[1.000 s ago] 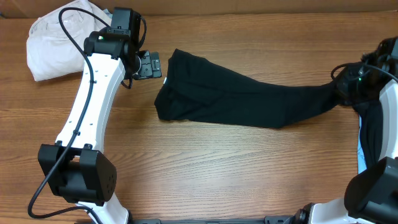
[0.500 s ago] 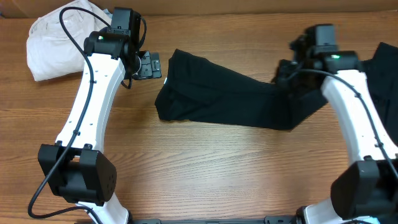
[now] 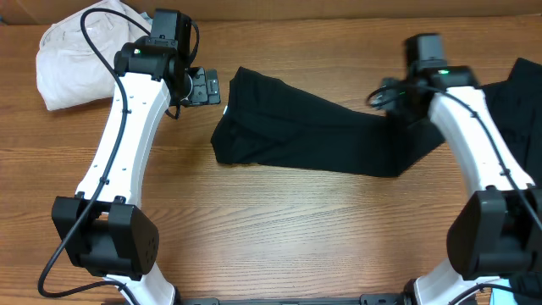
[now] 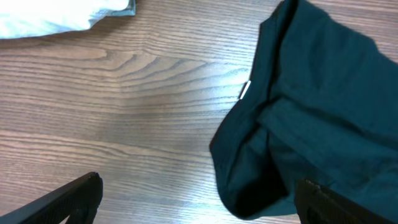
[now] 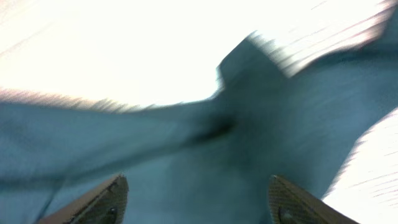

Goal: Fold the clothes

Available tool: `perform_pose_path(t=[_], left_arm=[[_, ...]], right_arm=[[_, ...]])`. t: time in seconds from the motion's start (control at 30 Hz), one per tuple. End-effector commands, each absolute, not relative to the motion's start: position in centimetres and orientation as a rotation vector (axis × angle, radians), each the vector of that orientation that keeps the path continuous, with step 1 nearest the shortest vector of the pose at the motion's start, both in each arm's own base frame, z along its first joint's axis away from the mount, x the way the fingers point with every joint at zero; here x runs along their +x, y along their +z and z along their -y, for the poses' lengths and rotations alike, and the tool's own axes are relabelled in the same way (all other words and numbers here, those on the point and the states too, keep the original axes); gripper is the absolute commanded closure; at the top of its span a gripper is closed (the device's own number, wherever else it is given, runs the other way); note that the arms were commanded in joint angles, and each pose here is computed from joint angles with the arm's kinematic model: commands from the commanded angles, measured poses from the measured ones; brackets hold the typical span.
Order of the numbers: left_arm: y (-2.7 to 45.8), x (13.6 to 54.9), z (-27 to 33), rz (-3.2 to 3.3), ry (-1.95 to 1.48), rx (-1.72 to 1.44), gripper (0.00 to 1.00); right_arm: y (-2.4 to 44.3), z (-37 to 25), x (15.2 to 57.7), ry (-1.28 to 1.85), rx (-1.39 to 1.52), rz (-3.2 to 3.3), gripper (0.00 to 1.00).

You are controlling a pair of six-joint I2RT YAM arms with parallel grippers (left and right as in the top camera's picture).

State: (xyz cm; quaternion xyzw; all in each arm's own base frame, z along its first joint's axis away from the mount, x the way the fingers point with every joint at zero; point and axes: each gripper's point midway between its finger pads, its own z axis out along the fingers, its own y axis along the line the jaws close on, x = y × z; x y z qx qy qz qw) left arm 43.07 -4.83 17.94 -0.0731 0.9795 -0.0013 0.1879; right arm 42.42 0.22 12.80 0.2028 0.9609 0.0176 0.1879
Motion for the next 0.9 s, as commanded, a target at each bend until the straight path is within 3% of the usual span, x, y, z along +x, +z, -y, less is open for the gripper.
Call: perform_pose_path(t=[0.0,0.4,0.6,0.63,0.73,0.87], left_arm=[[18.8,43.8,5.0,-2.727,-0.041,-0.18,0.0],[18.4,44.3,5.0,-2.725,-0.041,-0.181,0.0],[18.4,44.3,5.0,-2.722,-0.041,-0.18,0.0],[18.4,44.3,5.0,-2.722,-0.041,-0.18,0.0],[18.4,44.3,5.0,-2.722,-0.041,-0.18,0.0],[18.4,44.3,5.0,-2.722,-0.041,-0.18,0.0]], right_arm=[[13.5,4.1,43.5,-0.085,0.596,-2.634,0.2],[6.3,4.4,44.8,-0.083,0.534,-2.77,0.07],[3.5,4.1,44.7,-0.075,0.538,-2.827,0.05],[3.4,4.1,44.7,-0.075,0.54,-2.83,0.07],[3.6,4.3,44.8,-0.089,0.55,-2.82,0.28],[4.4,5.0,45.2,-0.12,0.585,-2.79,0.49]])
